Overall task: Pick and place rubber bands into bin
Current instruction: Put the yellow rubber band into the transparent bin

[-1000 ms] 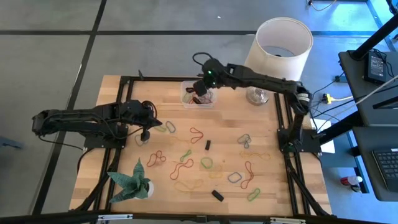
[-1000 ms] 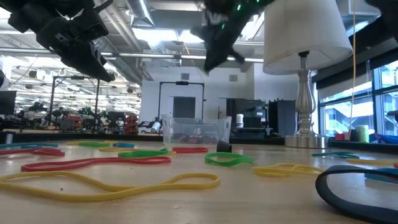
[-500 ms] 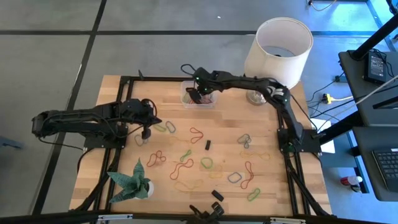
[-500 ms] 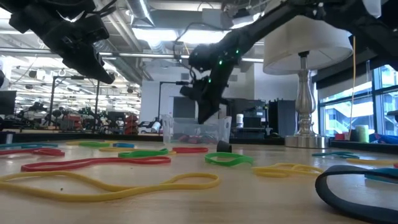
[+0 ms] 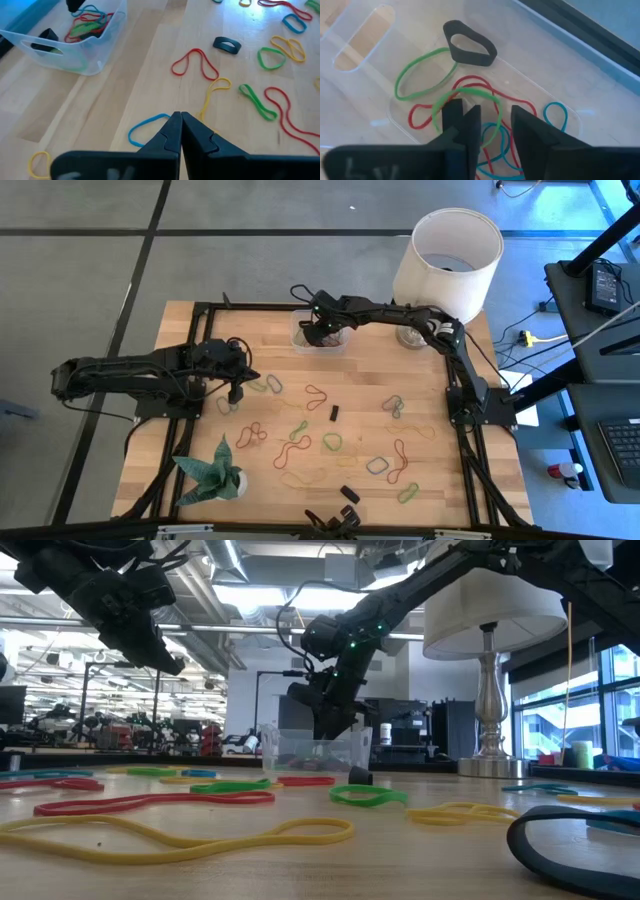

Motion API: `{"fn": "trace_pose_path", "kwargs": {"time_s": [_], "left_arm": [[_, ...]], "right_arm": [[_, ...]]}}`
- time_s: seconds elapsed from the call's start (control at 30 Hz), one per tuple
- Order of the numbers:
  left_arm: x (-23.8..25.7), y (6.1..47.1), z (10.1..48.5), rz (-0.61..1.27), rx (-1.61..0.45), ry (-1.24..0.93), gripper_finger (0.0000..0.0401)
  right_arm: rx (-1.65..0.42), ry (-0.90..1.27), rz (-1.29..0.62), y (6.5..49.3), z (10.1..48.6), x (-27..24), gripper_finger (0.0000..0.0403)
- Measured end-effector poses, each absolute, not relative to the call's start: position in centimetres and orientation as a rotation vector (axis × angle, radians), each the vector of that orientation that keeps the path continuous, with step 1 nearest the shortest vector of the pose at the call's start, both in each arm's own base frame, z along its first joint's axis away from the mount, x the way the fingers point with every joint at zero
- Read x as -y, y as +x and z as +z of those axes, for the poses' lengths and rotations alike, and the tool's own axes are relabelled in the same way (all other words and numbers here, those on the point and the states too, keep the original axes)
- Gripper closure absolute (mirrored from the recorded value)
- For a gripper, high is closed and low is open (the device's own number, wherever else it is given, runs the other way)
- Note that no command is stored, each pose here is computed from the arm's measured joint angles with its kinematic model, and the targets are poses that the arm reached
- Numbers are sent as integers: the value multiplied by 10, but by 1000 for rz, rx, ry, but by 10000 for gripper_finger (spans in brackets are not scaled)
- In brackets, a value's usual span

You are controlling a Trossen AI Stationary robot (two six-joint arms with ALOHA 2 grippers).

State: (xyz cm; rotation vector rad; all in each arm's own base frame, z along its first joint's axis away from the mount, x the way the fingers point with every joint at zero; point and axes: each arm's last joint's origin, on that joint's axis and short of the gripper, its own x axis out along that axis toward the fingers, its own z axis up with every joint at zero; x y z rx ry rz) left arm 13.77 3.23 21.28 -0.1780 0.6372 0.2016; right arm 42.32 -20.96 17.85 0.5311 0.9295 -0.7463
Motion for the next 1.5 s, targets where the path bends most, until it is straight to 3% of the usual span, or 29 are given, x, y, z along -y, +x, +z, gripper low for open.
{"fn": "trace_pose_path", "kwargs": {"time_s": [0.17,0.3,0.53,0.77,1.0,1.2,1.5], "left_arm": [[-32,138,213,177,-636,-191,399],[-31,138,213,173,-636,-199,399],[-29,138,213,171,-638,-189,398],[-30,138,213,239,-632,-233,391],[-32,142,209,285,-656,-285,326],[-41,147,200,591,-668,-321,263],[-60,156,167,859,-846,-466,248]], "right_arm": [[-928,550,-754,422,184,206,268],[-894,528,-745,423,202,196,271],[-814,452,-658,418,256,154,321],[-711,420,-498,382,299,74,396],[-558,539,-458,320,289,3,384],[-562,684,-465,273,264,-31,399],[-623,669,-461,241,234,-50,395]]}}
